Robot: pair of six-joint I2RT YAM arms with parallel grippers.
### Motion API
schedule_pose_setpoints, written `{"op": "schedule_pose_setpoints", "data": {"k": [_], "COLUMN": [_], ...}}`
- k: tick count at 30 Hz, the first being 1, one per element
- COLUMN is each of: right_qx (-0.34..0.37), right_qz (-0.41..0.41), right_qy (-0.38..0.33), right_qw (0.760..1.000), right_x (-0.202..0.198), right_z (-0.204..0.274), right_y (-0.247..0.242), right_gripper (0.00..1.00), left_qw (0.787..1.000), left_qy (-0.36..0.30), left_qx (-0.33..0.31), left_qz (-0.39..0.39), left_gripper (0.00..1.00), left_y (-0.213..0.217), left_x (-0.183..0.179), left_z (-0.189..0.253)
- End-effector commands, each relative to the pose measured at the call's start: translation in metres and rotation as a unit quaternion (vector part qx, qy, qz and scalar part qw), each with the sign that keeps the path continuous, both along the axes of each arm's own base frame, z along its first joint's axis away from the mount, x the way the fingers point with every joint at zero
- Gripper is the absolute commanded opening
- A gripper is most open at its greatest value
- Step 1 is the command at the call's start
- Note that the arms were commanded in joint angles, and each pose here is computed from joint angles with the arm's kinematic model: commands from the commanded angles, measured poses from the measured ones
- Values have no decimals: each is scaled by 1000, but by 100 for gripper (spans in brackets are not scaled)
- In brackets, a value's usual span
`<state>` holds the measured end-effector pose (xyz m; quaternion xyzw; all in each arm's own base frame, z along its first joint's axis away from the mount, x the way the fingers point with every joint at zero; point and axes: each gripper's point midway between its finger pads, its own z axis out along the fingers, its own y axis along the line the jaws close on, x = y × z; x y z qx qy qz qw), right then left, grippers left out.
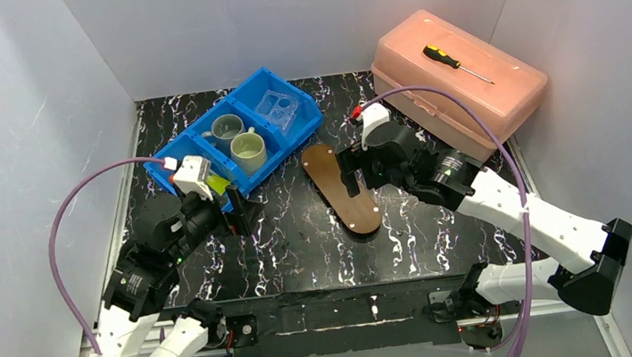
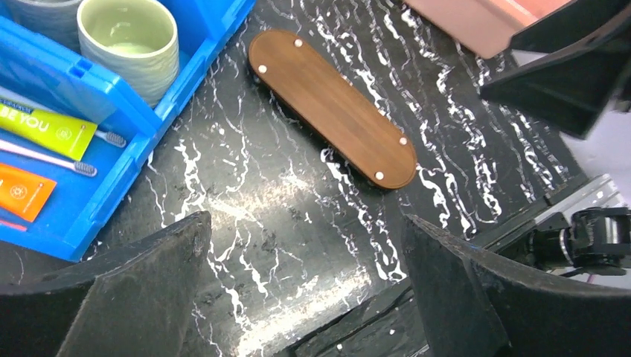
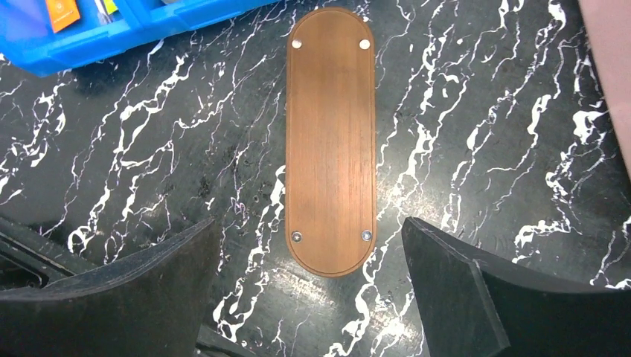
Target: Prepare toiletry sets of a toothbrush and toothpaste on the tray
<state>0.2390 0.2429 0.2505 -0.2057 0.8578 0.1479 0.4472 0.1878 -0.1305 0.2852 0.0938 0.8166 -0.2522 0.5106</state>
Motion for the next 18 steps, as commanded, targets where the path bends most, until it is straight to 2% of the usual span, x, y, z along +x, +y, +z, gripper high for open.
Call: {"op": "schedule_pose_setpoints", "data": {"k": [1, 13, 18], "right_qx": [-15, -27, -64], "right_qz": [-30, -69, -69], "right_qy": [-10, -14, 7], "right_qw": [999, 997, 996], "right_x": [5, 17, 24], "right_z": [14, 4, -16], "right_y": [-12, -15, -8], "right_gripper": [100, 100, 100], "left_qw": [999, 998, 998], "left_qy": [16, 30, 34], "left_qx": [29, 47, 45], "left_qz": [12, 15, 34], "left_gripper": [99, 100, 99], "left_y": [3, 7, 13], "left_x": [8, 8, 7], "left_z": [-25, -43, -45]}}
